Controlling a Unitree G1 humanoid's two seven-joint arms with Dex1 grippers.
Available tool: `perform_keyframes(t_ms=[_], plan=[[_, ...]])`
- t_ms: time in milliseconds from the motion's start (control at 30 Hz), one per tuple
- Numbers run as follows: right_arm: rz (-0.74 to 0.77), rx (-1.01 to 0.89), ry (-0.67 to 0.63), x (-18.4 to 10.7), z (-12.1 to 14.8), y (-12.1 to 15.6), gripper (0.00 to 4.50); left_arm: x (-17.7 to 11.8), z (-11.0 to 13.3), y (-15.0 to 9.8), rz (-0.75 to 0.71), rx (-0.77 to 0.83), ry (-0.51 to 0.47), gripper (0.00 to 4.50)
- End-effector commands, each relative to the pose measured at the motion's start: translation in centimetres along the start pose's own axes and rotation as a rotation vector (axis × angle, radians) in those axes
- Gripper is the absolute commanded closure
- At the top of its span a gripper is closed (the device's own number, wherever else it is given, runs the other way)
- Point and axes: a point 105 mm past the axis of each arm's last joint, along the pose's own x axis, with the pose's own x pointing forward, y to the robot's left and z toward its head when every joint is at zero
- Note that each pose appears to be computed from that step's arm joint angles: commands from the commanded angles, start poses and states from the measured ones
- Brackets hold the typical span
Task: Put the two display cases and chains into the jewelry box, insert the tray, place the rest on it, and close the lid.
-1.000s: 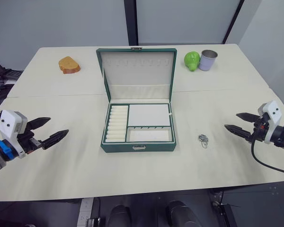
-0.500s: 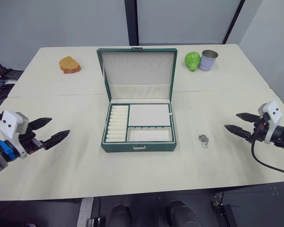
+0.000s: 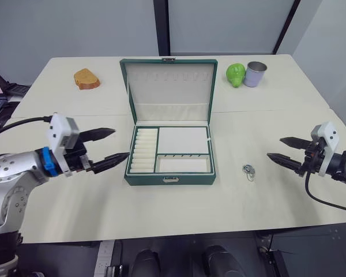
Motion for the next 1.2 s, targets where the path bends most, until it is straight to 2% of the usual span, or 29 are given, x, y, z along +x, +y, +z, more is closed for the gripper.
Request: perform_keyframes(t_ms=[33,200,400,733,1167,1200], plan=[[0.022,-0.024,-0.034,0.6,1.0,1.7,0.04,2.6,2.2,-2.9,-0.173,0.041,-0.057,0.0],[0.001,-0.027,-0.035,1.9,0.0,3.4,0.04,5.4,3.0,-5.6,-0.336,0.086,-0.091,0.0],[-0.072,-0.066,0.02,3.4,-2.2,4.1,0.04,8.2,1.2,-7.9,-0.49,0.182,-0.071,0.0],[-0.109,-0.029,0.057,4.4,-4.2,5.1,0.04,10.5,1.5,-8.0,-0.48,0.201,-0.153,0.0],[-0.114,0.011,0.128,4.3,-6.6,5.6,0.04,10.9,1.7,-8.8,-0.51,0.186,-0.167,0.0],[-0.117,0.014,0.132,4.3,-6.8,5.7,0.21,10.9,1.8,-8.8,-0.509,0.186,-0.168,0.0]])
